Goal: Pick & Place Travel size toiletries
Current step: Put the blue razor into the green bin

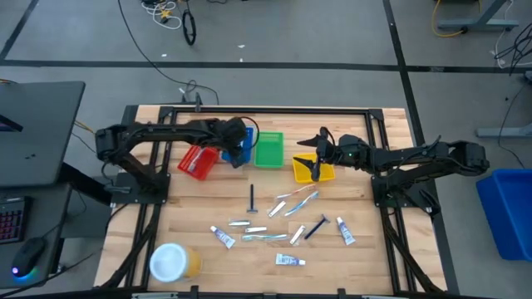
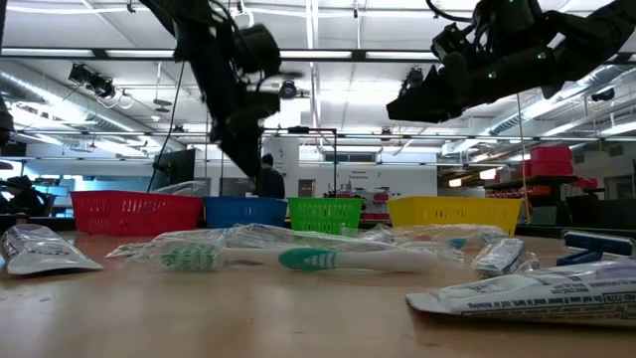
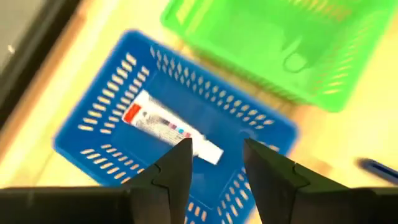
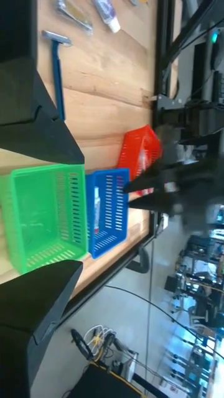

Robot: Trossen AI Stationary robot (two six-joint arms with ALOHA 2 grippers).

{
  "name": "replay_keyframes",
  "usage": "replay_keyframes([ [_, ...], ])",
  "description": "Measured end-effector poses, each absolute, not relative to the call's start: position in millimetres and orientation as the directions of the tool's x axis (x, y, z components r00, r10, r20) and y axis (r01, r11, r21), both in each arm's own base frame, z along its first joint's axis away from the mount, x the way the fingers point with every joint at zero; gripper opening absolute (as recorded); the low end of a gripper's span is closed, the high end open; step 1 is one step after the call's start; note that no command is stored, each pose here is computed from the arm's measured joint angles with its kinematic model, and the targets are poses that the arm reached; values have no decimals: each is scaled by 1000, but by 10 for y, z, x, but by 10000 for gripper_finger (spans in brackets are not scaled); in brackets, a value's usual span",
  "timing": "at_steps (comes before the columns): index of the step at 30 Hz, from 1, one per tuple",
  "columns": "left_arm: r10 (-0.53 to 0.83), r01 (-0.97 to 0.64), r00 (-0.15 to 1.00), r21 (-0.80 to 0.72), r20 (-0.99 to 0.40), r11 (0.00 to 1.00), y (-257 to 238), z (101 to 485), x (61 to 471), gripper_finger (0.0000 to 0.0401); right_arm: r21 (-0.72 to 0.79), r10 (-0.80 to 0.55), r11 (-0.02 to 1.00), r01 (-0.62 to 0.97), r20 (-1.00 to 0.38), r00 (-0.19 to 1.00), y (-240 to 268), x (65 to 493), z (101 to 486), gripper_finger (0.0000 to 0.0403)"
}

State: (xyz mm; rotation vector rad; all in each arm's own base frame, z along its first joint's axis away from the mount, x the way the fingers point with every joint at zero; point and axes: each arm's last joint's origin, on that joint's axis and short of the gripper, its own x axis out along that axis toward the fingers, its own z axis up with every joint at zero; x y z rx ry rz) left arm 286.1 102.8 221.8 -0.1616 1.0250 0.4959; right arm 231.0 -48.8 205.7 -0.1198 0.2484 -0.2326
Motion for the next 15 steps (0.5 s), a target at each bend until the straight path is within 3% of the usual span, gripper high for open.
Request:
replay_keyframes([
  [9,392,-420,633,129,-668,898,715,2964,2389,146,-122,-152,985,122,-276,949,-456,2306,2011,294],
  [15,364,-408,729,60,-580,911,541,2871,2075,138,-119,-111,990,80,-288,951,-373,2316,2000,294],
])
